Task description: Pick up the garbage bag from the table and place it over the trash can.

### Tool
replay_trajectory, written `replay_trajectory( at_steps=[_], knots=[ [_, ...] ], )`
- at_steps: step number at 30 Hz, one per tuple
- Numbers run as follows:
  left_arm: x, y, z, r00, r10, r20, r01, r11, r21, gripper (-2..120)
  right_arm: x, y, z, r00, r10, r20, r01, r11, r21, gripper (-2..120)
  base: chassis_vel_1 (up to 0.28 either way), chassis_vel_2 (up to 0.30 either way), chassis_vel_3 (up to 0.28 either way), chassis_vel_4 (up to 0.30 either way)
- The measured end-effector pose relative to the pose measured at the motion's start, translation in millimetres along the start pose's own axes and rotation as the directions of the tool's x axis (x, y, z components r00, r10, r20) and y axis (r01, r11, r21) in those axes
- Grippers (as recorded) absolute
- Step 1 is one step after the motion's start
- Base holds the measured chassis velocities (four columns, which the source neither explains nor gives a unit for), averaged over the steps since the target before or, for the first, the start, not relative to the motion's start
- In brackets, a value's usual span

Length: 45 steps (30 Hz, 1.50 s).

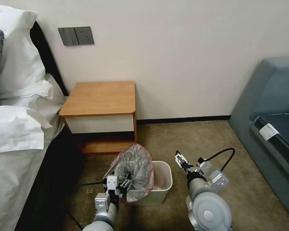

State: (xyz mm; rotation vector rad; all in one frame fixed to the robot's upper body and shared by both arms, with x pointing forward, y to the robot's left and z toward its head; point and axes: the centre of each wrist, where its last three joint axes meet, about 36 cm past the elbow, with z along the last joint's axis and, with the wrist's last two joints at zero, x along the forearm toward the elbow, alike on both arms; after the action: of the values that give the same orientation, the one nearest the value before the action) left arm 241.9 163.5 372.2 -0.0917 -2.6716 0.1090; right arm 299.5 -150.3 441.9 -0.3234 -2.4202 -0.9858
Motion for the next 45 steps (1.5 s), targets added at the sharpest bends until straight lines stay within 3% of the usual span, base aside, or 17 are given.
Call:
replay_trajectory(
  at_steps=[12, 33, 38, 45],
  knots=[
    [2.4, 14.1, -8.9, 0.999, -0.048, 0.02, 0.048, 0.999, -0.004, 76, -2.3, 2.7, 6.7, 1.0, -0.004, -0.009, 0.004, 1.0, 0.004, 100, 0.0, 0.0, 0.0, 0.0],
    [-7.9, 16.7, -12.5, 0.998, -0.052, -0.041, 0.052, 0.999, 0.013, 68, -4.5, 1.0, 12.0, 1.0, 0.009, -0.005, -0.008, 1.0, 0.007, 100, 0.0, 0.0, 0.0, 0.0],
    [-11.7, 17.3, -19.7, 0.995, -0.049, -0.082, 0.051, 0.998, 0.019, 73, -5.4, 0.0, 13.6, 1.0, 0.013, -0.007, -0.013, 1.0, 0.01, 100, 0.0, 0.0, 0.0, 0.0],
    [-20.2, 19.9, -43.9, 0.99, -0.034, -0.138, 0.037, 0.999, 0.023, 73, -9.1, -1.6, 17.0, 1.0, 0.024, -0.007, -0.023, 1.0, 0.013, 100, 0.0, 0.0, 0.0, 0.0]
  ],
)
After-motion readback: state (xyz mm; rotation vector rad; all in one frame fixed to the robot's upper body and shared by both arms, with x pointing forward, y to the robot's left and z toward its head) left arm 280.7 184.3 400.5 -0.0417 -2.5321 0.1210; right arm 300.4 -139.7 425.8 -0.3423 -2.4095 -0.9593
